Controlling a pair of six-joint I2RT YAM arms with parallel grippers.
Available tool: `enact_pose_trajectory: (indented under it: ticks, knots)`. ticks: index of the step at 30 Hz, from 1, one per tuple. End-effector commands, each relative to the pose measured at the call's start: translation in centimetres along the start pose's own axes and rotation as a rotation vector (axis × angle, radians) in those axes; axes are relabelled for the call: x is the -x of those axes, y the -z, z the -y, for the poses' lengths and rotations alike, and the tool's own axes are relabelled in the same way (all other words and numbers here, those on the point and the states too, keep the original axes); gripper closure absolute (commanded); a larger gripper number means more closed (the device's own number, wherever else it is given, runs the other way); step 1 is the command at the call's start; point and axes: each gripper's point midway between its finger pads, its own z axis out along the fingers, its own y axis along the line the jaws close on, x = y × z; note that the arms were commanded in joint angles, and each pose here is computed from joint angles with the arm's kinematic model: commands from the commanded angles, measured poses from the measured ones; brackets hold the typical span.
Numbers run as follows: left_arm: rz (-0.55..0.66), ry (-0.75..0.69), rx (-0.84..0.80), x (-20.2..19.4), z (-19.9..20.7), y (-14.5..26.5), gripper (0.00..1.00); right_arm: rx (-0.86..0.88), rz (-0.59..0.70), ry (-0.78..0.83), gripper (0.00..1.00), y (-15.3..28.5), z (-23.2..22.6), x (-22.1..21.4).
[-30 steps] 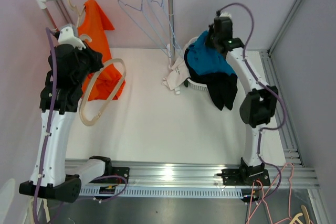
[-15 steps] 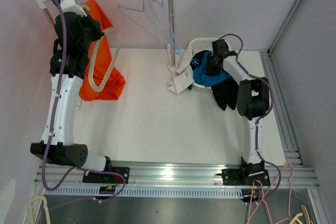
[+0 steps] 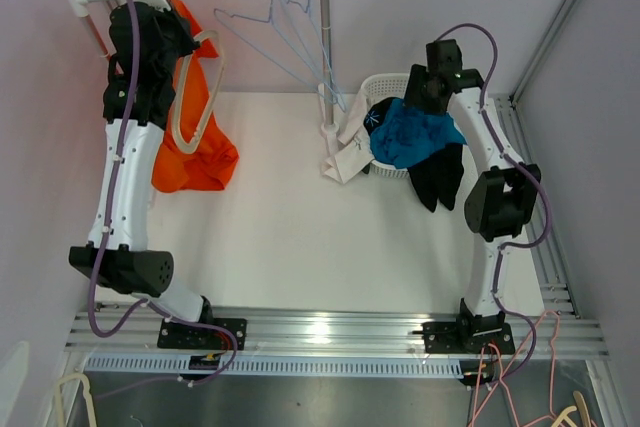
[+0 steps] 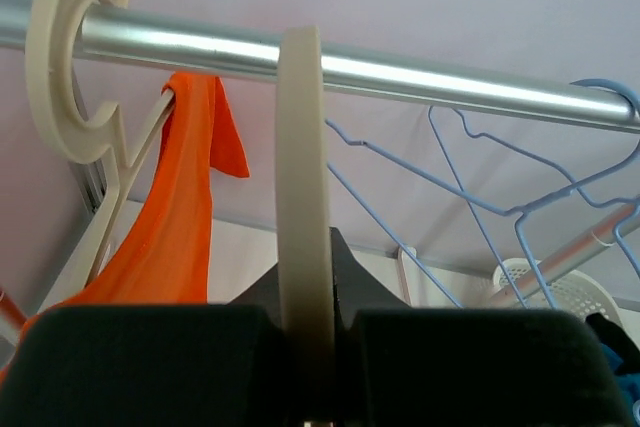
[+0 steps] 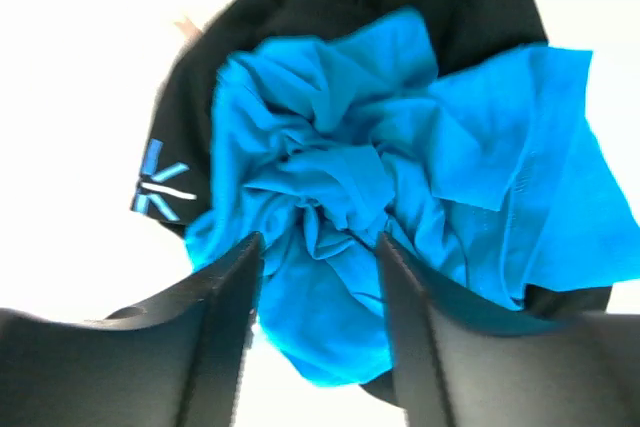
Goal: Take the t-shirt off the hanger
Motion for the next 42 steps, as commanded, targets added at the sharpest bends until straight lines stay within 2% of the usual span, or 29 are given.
enact_pose_trajectory:
  ticks: [1, 4, 5, 9, 10, 12, 13, 21, 22, 23, 24, 26, 35, 38, 42]
  knots:
    - [0.131, -0.041, -0.004, 4.2, 0.0, 0.6, 0.99, -0.005, 0.076, 0.004, 0.34, 4.6, 0.1, 2.6]
    - [0.174, -0.076, -0.021, 4.7, 0.2, 0.2, 0.99, 0.007, 0.14, -0.011, 0.09, 6.5, 0.1, 3.6]
    - [0.208, -0.076, -0.024, 5.4, 0.3, 0.1, 0.99, 0.013, 0.162, -0.015, 0.06, 8.0, 0.3, 3.6]
    - [0.22, -0.101, -0.028, 5.6, 0.6, -1.3, 0.99, 0.064, 0.27, -0.03, 0.04, 12.1, 0.0, 4.9]
    - [0.248, -0.101, -0.034, 6.8, 0.9, -1.2, 0.99, 0.074, 0.288, -0.03, 0.03, 13.0, -0.1, 5.0]
    - [0.219, -0.126, -0.008, 5.7, 0.9, -2.6, 1.0, 0.092, 0.325, -0.031, 0.02, 14.9, -0.1, 5.3]
    - [0.246, -0.136, -0.009, 6.9, 1.3, -2.5, 0.99, 0.095, 0.339, -0.032, 0.01, 15.5, 0.0, 5.4]
    - [0.282, -0.254, -0.017, 4.9, 6.0, -5.5, 1.0, 0.146, 0.397, -0.017, 0.0, 19.4, -0.2, 5.3]
    - [0.266, -0.264, -0.006, 3.6, 6.3, -6.7, 0.99, 0.15, 0.41, -0.016, 0.01, 20.1, -0.1, 5.2]
    - [0.254, -0.272, -0.012, 2.9, 6.8, -7.2, 1.0, 0.15, 0.42, -0.009, 0.0, 20.6, 0.0, 5.2]
    - [0.278, -0.258, -0.016, 4.0, 7.2, -7.0, 0.99, 0.158, 0.433, -0.01, 0.0, 21.0, 0.0, 5.2]
    - [0.251, -0.253, -0.023, 2.6, 7.5, -8.3, 0.99, 0.171, 0.46, -0.006, 0.0, 22.3, 0.1, 5.0]
    - [0.23, -0.293, -0.042, 0.0, 9.1, -10.2, 0.99, 0.232, 0.487, -0.005, 0.01, 23.9, -0.3, 4.3]
    - [0.257, -0.302, -0.027, 0.7, 8.9, -10.4, 0.99, 0.244, 0.485, -0.001, 0.0, 24.1, -0.5, 4.1]
    - [0.223, -0.296, -0.074, -0.5, 9.6, -10.4, 0.99, 0.243, 0.492, -0.007, 0.01, 24.1, -0.2, 4.0]
